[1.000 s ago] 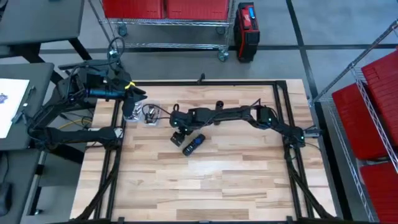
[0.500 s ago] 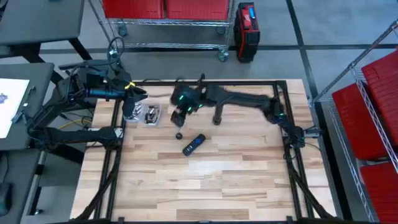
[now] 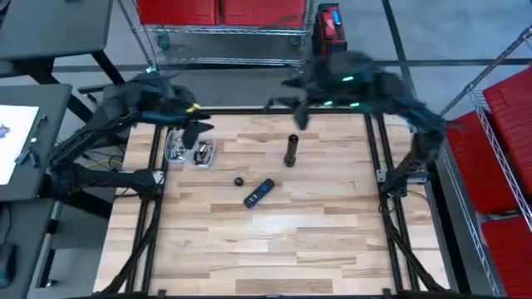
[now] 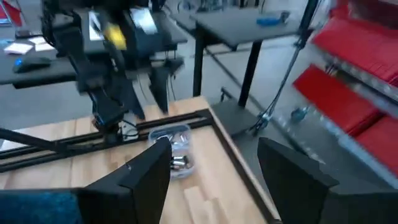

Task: Insert battery
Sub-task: Close the flashlight's battery compartment

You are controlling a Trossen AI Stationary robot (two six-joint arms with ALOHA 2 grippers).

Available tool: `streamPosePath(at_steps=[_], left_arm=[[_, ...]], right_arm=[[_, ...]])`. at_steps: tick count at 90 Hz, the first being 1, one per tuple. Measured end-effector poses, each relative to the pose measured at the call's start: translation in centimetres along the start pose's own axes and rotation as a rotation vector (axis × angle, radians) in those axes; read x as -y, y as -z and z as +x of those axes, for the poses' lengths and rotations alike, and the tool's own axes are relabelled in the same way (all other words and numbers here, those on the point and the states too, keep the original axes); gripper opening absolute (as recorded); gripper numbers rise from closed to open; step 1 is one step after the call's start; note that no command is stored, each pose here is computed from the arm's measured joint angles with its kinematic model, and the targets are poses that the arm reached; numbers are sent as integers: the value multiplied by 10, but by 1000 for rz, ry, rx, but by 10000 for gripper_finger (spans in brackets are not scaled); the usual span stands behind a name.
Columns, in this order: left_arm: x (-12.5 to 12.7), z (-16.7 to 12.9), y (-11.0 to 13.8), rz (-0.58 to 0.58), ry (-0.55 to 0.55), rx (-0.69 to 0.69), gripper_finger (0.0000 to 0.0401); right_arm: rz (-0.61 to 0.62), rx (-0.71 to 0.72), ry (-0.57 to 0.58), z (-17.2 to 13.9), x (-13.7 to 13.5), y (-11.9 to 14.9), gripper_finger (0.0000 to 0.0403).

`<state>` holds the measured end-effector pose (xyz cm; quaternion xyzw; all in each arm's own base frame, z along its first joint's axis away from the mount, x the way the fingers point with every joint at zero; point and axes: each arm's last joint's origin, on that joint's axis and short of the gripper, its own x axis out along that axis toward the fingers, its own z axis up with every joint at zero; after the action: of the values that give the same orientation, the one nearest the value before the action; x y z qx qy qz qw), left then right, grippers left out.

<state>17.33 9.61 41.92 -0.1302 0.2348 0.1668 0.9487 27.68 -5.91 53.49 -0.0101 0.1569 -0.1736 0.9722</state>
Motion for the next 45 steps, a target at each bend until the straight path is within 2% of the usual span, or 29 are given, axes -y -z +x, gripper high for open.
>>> streamPosePath(at_steps=[9,16,29,45], left_arm=[[-1,29,0,-19,19,-94,246],[3,49,3,-34,38,-187,259],[16,83,19,-24,22,-385,258],[34,121,45,38,-45,-625,249]], right_arm=[[-20,-28,4,-28,6,2,226],[-39,-73,8,-45,10,7,226],[-70,-163,19,-63,17,20,226],[-114,-242,25,-60,19,46,226]])
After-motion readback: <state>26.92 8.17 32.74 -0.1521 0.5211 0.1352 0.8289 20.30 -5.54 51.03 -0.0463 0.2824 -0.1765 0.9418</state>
